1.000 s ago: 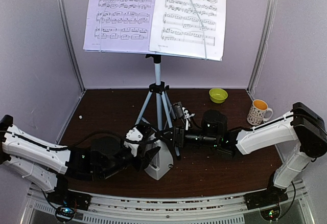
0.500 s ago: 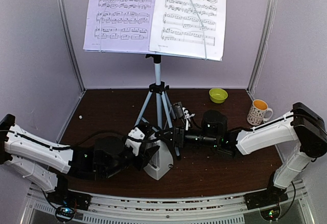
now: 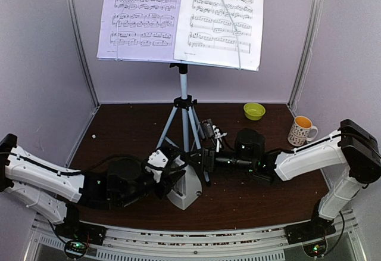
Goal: Set up the instrument practice props
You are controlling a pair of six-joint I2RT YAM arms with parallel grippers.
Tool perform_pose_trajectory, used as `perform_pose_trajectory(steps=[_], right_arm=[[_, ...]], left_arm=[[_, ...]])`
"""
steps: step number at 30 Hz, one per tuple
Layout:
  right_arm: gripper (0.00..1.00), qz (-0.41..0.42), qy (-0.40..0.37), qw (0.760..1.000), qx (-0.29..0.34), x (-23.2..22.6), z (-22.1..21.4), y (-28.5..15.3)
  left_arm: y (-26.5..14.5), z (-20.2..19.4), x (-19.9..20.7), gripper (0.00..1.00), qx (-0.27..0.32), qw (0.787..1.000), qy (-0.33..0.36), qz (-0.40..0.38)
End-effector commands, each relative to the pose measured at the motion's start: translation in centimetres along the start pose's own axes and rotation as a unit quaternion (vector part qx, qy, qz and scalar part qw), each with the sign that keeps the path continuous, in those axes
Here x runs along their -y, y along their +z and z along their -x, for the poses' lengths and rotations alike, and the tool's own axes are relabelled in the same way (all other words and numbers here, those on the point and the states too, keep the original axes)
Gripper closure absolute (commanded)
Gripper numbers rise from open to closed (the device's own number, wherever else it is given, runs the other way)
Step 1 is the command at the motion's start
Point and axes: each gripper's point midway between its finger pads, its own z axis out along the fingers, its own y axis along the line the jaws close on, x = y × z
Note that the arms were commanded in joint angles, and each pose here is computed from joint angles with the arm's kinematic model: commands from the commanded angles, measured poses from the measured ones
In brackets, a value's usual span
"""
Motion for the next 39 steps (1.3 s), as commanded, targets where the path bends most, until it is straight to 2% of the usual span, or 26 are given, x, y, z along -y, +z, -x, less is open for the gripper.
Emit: perform_pose_trajectory(steps=[1,11,18,21,25,33,39], right_arm=[[0.56,-0.216,0.071,0.955,-0.191,12.7,-13.3,-4.3],[0.57,-0.222,0.066,0.951,-0.202,13.2,-13.9,-4.8],[0.57,-0.219,0.059,0.954,-0.198,12.9,-13.4,-4.7],[0.55,-0.205,0.056,0.958,-0.193,12.1,-12.8,-4.5],[0.52,-0.184,0.049,0.964,-0.187,10.9,-12.0,-4.1],[0.4,-0.144,0.035,0.973,-0.177,8.4,-10.4,-3.3],[0.33,-0.116,0.032,0.979,-0.168,6.9,-9.3,-2.4]], left_arm=[[-0.4,1.8,1.7,0.81,0.042,0.997,0.061,-0.028],[-3.2,0.8,-1.2,0.83,0.081,0.996,-0.022,0.004],[-4.2,0.7,-2.3,0.82,0.089,0.995,-0.046,0.015],[-5.0,1.2,-4.4,0.82,0.087,0.992,-0.082,0.046],[-5.8,-1.0,-9.3,0.81,0.021,0.985,-0.118,0.125],[-10.1,-6.8,-19.4,0.8,-0.09,0.931,-0.231,0.269],[-9.8,-9.9,-22.8,0.77,-0.156,0.903,-0.282,0.282]])
